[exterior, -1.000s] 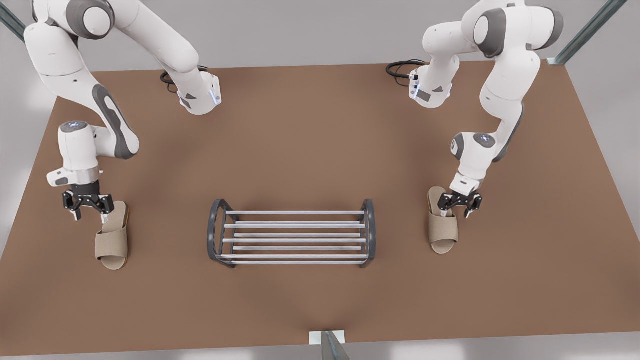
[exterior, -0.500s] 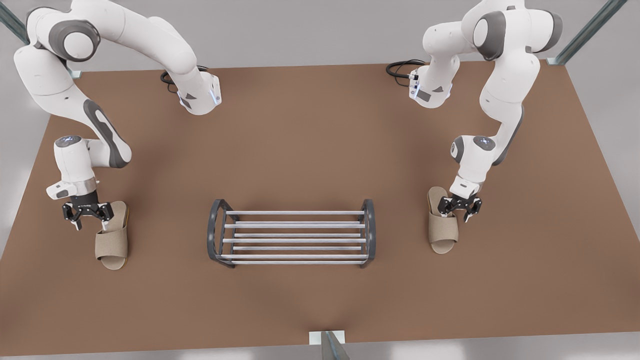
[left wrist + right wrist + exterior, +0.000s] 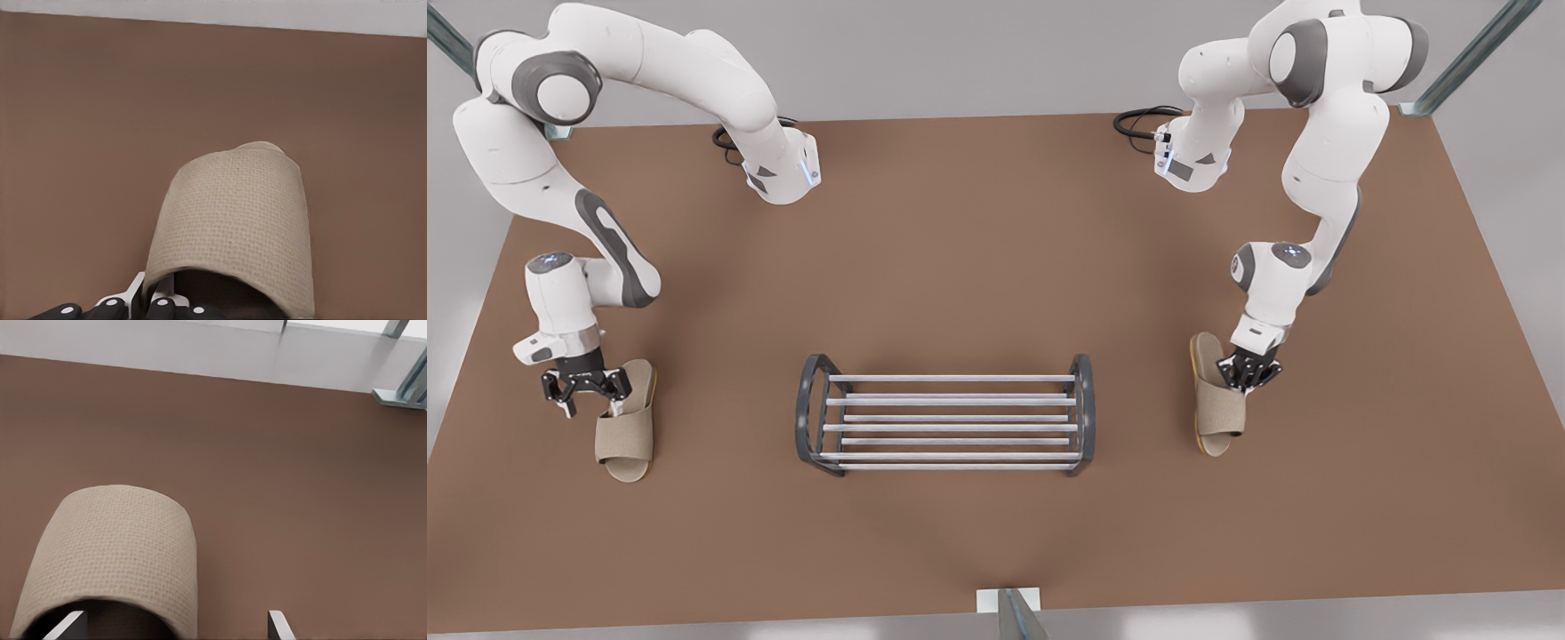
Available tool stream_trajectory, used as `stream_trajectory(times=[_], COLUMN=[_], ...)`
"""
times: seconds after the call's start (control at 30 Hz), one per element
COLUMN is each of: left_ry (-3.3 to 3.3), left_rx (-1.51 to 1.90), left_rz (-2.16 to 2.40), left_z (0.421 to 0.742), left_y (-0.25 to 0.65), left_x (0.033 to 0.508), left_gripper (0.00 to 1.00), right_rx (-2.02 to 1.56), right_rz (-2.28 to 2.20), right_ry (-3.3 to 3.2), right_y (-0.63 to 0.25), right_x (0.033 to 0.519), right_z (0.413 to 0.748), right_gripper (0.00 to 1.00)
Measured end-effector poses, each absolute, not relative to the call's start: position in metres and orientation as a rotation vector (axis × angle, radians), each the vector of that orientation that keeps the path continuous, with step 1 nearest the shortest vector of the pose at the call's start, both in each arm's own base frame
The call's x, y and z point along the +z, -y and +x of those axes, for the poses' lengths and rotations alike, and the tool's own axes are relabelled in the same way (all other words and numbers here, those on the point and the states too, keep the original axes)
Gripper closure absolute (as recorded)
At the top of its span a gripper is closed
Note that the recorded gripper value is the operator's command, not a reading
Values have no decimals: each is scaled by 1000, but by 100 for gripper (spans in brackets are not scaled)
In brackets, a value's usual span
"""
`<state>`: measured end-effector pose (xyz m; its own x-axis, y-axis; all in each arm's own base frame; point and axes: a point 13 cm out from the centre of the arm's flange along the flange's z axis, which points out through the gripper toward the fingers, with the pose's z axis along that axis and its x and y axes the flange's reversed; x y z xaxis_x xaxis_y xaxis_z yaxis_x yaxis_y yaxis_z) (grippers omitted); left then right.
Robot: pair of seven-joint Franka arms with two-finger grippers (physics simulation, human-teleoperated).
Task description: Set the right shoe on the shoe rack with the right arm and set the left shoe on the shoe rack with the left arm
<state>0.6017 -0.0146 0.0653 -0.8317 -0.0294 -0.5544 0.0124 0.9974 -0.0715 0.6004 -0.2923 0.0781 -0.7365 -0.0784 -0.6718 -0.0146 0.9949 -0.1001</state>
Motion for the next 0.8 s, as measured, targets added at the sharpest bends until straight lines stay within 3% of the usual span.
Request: stream_trajectory(times=[0.17, 0.3, 0.6, 0.8], left_ry=[-2525, -2457, -2326, -2349], left_rx=[-90, -98, -158, -185], left_rz=[-31, -35, 21, 72], left_z=[612, 641, 739, 753], left_y=[7, 12, 81, 144], left_x=[78, 111, 283, 369], left_gripper=[79, 79, 79, 79], right_rx=[-120, -122, -115, -114], right_rz=[-76, -83, -101, -111], right_ry=[-2394, -2396, -2403, -2401], right_y=[296, 301, 308, 309], right_x=[78, 74, 55, 50], right_z=[601, 598, 594, 597], right_gripper=[0, 0, 0, 0])
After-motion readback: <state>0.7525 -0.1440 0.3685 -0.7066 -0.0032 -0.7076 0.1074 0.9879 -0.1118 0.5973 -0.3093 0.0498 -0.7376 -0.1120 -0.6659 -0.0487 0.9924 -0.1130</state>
